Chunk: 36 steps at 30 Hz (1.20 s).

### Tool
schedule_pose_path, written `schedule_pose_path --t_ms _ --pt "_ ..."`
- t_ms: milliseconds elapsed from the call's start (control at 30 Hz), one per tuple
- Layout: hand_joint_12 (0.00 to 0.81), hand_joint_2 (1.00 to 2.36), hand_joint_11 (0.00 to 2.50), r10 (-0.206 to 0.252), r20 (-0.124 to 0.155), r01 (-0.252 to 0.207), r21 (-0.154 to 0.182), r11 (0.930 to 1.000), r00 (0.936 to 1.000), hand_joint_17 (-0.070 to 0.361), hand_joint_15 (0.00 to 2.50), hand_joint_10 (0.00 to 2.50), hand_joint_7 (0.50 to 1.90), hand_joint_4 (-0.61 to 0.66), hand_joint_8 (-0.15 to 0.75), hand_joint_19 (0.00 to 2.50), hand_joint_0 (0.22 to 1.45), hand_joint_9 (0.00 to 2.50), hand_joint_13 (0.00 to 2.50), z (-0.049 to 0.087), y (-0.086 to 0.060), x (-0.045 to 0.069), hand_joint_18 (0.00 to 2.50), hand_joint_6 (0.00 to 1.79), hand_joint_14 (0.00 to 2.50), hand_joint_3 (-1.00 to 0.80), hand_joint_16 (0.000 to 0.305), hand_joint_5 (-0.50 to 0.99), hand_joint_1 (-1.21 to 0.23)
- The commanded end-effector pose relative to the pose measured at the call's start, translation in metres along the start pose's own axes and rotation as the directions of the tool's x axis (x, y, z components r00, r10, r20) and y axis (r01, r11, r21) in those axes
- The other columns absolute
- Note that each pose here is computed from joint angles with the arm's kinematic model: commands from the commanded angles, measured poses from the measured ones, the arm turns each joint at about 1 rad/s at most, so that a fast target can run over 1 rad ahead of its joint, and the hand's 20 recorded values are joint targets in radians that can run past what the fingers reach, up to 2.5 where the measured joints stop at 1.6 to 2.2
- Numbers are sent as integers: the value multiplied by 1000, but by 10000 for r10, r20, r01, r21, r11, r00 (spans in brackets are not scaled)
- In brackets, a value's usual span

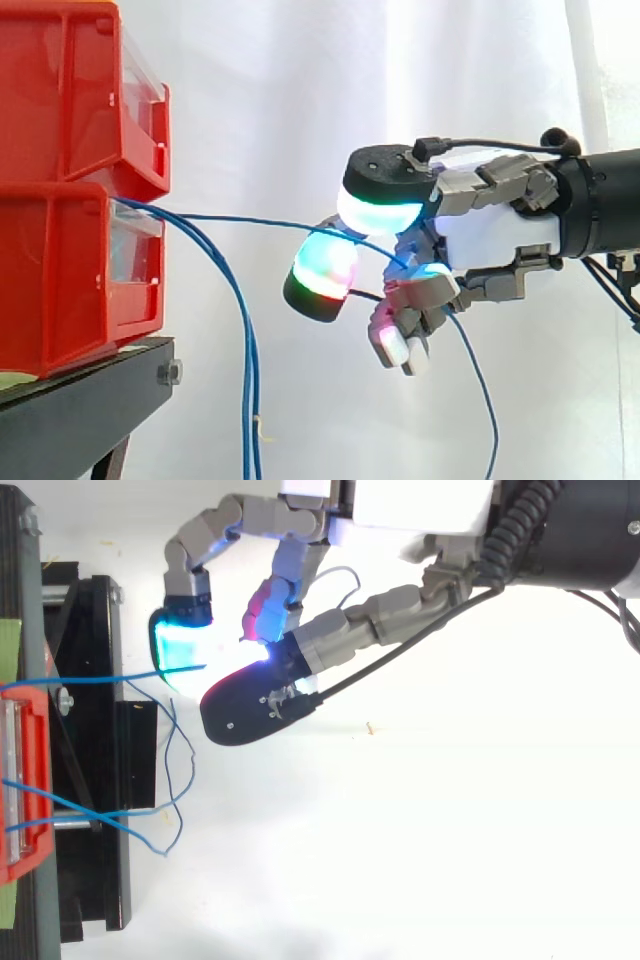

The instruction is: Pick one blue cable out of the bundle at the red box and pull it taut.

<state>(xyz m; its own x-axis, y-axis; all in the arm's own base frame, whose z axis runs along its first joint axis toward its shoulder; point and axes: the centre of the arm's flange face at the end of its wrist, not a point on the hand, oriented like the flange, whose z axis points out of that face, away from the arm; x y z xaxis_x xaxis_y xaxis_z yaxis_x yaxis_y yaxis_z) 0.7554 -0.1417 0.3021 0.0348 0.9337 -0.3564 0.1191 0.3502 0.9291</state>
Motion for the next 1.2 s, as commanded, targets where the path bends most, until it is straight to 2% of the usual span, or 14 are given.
schedule_pose_path --t_ms 0,167,467,700,767,867,933,1000,1067,1167 --pt "409 1008 1203 -5 -14 5 46 10000 10000 122 592 7 924 84 381 656 536 1280 996 -1 0 1 878 768 16 -393 54 -78 -652" --pt "408 1007 1213 -12 -64 13 93 10000 10000 121 594 7 887 85 379 653 545 1277 998 -1 1 3 876 826 18 -408 54 -90 -683" --pt "394 1016 1225 -16 -77 17 170 9999 10000 114 598 6 901 77 380 640 599 1282 1019 -2 0 2 927 900 17 -284 51 -96 -723" --pt "392 1018 1224 -21 -120 23 153 9999 9999 113 595 6 906 77 387 629 631 1271 1025 -2 1 6 944 910 17 -241 50 -96 -820" --pt "395 1018 1226 -18 -112 19 91 10000 9999 113 590 5 871 77 380 628 629 1261 1020 -2 5 5 945 916 19 -238 50 -100 -837" --pt "401 1012 1193 -13 -82 14 53 10000 10000 118 595 7 845 108 385 641 557 1252 1005 -3 8 3 920 903 18 -340 52 -100 -734" --pt "410 1007 1163 -14 -87 15 67 10000 10000 122 583 8 873 94 389 665 538 1269 998 -3 8 3 893 873 16 -407 54 -94 -554" --pt "408 1009 1131 -14 -87 15 67 10000 10000 122 591 9 900 84 388 674 556 1271 985 -4 9 2 867 854 18 -392 54 -92 -456" --pt "409 1011 1110 -14 -102 15 62 10000 9999 121 601 9 908 92 381 687 574 1265 980 -4 9 2 851 839 18 -363 54 -91 -440" --pt "411 1014 1128 -13 -96 14 48 10000 10000 120 591 11 917 105 383 692 585 1247 976 -4 10 2 845 816 18 -291 53 -91 -495"
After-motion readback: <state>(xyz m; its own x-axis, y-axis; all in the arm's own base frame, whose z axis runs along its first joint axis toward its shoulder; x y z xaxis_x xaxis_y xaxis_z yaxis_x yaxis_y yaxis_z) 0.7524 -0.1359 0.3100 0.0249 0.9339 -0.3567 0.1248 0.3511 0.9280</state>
